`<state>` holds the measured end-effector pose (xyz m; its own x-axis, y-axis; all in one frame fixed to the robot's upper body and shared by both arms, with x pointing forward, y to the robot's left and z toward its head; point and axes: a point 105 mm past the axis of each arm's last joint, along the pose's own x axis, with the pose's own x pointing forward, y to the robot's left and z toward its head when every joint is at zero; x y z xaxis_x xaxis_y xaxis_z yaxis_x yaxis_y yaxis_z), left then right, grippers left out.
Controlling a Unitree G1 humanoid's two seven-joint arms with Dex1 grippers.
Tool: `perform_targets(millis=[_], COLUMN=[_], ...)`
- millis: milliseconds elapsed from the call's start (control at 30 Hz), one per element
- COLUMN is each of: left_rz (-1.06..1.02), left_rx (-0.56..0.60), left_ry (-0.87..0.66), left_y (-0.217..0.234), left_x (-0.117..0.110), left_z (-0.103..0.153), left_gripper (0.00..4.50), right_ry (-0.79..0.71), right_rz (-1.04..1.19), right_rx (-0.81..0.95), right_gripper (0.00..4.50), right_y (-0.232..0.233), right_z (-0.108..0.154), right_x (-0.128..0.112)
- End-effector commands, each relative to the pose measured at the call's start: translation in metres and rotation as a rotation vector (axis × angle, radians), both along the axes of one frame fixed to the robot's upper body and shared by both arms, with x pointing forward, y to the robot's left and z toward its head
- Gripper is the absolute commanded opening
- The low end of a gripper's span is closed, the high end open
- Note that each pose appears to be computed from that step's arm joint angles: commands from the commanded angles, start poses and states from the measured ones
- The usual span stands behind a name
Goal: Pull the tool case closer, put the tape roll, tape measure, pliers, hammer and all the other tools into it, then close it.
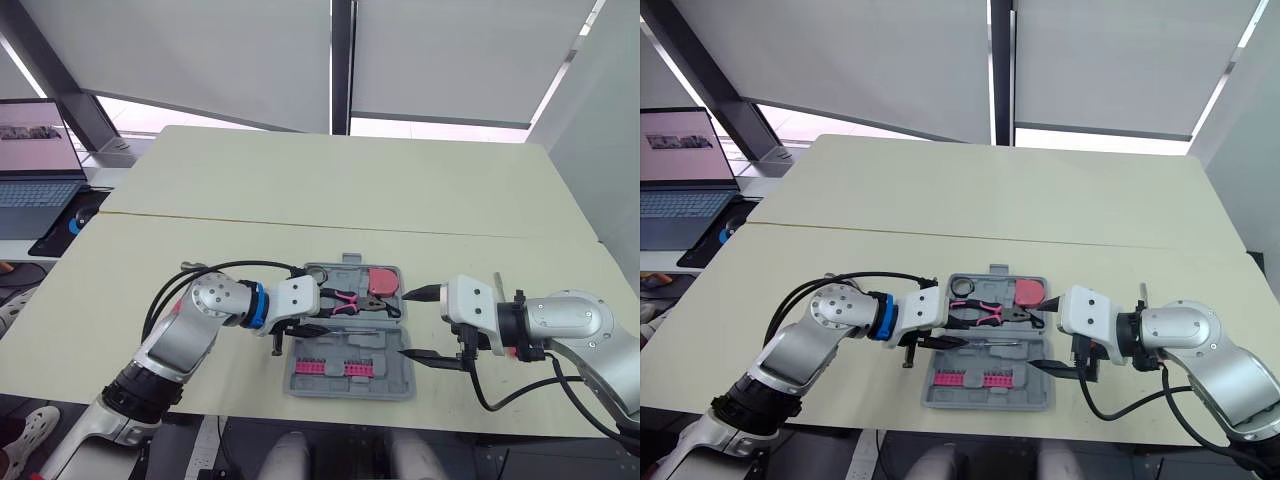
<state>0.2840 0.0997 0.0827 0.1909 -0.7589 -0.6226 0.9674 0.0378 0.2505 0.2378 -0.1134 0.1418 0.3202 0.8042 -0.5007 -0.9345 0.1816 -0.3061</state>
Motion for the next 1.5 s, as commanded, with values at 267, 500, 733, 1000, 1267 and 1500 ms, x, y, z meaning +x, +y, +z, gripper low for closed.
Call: perform_targets(millis=[267,500,733,1000,1267,1500], left_rz=[0.032,0.074,0.112,0.212,0.569,1.080], left_rx=[0.001,0.013,0.008,-0.243,-0.434,-0.513], left_ry=[-0.003,0.036,0.016,-0.002,-0.070,-0.251], left_y=[-0.011,-0.010,-0.005,0.012,0.106,0.234], left_x=[0.008,0.011,0.013,0.023,0.026,-0.003], left_z=[-0.017,-0.033,-0.039,0.023,0.067,0.071], left_gripper=[0.02,0.02,0.02,0.02,0.02,0.02], right_ry=[-0.029,-0.022,-0.024,-0.011,-0.186,-0.228], right_rz=[0.007,0.010,0.008,-0.051,-0.190,-0.465], right_rx=[-0.002,-0.005,-0.008,0.031,0.085,0.099], right_gripper=[4.50,4.50,4.50,4.50,4.50,4.50], right_y=[0.002,0.001,0.000,-0.002,-0.023,-0.099], right_z=[0.008,0.008,0.008,0.010,0.026,0.027], right_x=[-0.004,-0.005,-0.005,0.003,0.036,0.042])
